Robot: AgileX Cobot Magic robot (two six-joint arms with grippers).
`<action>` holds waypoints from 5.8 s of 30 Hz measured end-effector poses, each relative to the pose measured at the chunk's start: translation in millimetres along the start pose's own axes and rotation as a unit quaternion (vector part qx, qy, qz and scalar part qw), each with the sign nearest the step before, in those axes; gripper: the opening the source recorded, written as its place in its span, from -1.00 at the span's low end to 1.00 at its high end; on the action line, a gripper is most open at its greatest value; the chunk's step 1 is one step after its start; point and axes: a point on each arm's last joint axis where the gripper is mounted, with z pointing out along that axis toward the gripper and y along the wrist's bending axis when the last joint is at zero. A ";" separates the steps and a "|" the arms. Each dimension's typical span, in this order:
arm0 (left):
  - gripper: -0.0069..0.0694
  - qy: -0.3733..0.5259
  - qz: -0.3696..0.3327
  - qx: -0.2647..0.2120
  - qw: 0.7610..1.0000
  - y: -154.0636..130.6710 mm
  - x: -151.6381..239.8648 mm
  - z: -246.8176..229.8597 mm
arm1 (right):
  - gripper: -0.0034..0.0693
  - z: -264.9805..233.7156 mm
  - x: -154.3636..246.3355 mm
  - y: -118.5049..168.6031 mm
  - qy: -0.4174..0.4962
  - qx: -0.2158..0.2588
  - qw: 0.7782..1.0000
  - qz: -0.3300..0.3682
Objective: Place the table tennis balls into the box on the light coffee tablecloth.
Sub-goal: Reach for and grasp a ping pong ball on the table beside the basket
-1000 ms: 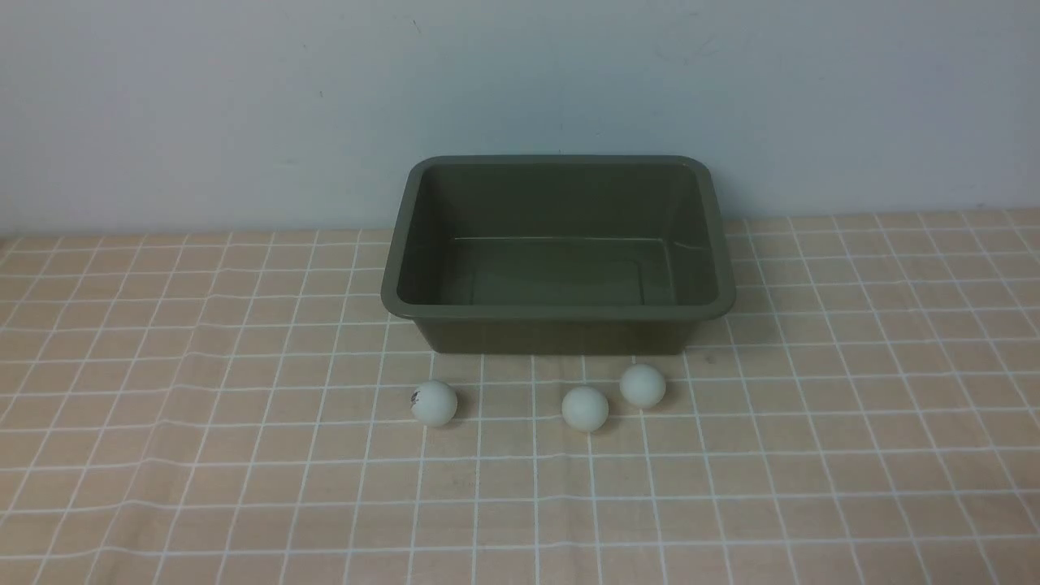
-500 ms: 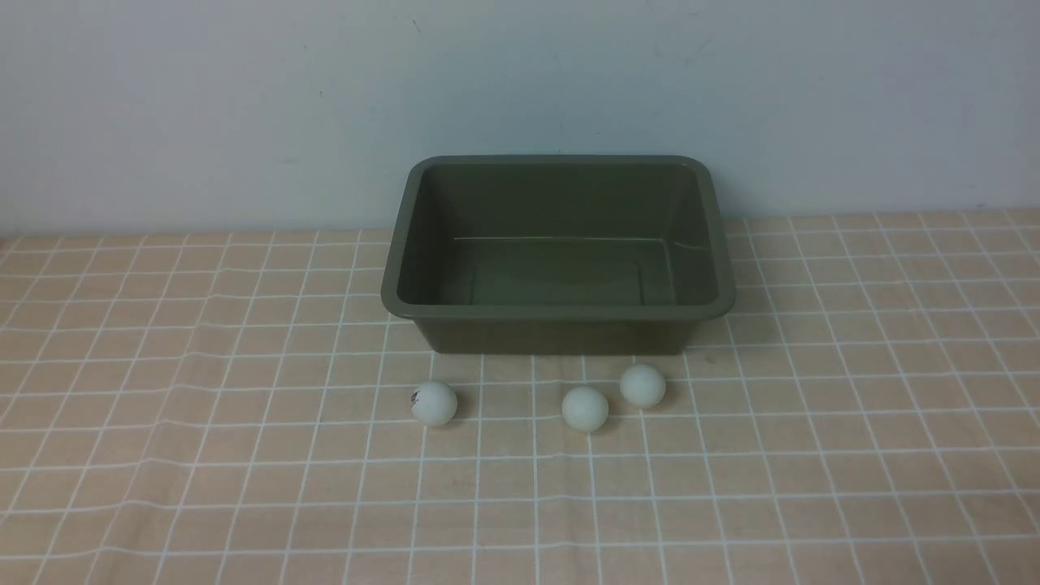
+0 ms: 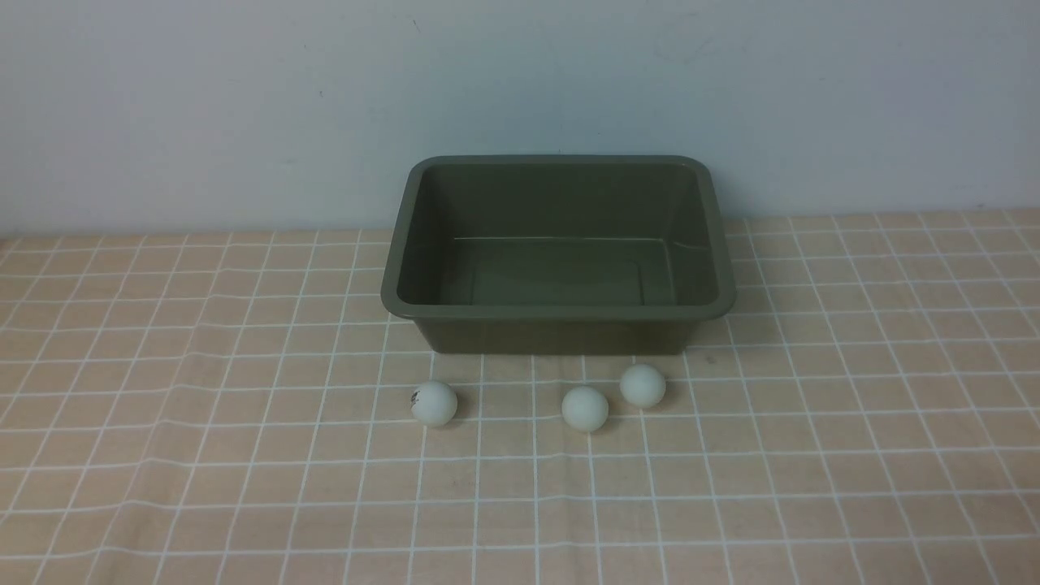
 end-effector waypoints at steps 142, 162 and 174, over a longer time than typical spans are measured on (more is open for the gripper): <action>0.16 0.230 -0.026 0.347 0.909 -41.8 -146.4 165.9 | -0.18 -45.7 -77.5 21.1 -0.030 -0.092 0.990 0.099; 0.16 0.257 0.031 0.281 0.924 -103.1 -109.1 229.5 | -0.18 -45.7 -77.2 21.2 -0.028 -0.093 0.990 0.099; 0.16 0.293 0.037 0.278 0.914 -120.9 -83.9 268.4 | -0.18 -45.7 -77.2 21.2 -0.028 -0.093 0.990 0.099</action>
